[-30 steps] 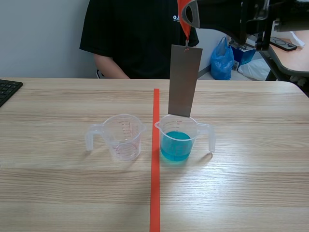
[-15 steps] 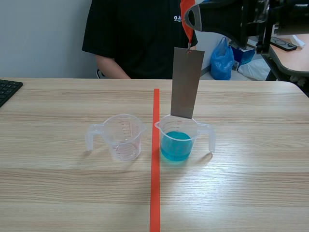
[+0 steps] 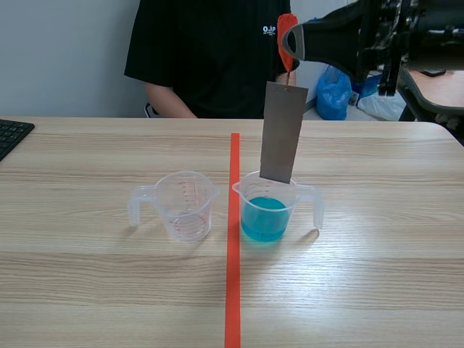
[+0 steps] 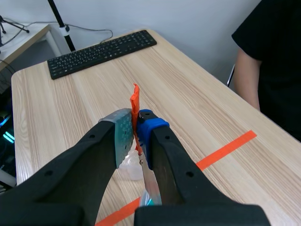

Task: Do the redox reaction experiment.
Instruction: 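Lower the plate into the blue solution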

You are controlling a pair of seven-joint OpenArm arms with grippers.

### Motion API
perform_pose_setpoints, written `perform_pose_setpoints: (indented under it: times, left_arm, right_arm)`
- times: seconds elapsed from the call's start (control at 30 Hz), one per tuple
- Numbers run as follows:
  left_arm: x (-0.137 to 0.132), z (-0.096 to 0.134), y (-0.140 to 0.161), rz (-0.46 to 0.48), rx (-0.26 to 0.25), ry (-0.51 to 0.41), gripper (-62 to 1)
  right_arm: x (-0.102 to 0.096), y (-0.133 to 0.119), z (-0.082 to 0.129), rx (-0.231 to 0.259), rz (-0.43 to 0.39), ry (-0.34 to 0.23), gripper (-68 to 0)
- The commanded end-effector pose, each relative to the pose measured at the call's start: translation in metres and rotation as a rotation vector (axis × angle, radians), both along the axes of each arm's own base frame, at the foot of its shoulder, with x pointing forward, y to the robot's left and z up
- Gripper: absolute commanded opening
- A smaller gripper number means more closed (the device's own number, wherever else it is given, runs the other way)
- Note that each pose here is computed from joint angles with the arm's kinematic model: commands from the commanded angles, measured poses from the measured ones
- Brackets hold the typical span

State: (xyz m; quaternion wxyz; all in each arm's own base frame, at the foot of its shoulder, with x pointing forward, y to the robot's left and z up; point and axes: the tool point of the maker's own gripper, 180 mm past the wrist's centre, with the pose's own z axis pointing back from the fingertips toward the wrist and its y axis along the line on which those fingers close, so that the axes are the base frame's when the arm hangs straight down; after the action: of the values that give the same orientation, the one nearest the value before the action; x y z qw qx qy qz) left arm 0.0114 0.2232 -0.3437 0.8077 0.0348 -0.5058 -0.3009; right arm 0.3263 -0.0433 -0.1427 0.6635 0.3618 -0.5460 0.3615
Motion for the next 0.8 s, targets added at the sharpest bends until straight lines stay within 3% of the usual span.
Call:
perform_pose_setpoints:
  times: [0.0, 0.77]
  left_arm:
    - [0.004, 0.005, -0.001, 0.003, -0.009, -0.027, -56.9]
    - [0.000, -0.004, 0.004, 0.035, 0.012, 0.017, -56.9]
  right_arm:
    - [0.001, 0.004, 0.009, 0.027, 0.014, -0.029, -65.8]
    - [0.024, 0.013, -0.067, -0.006, -0.069, 0.076, -65.8]
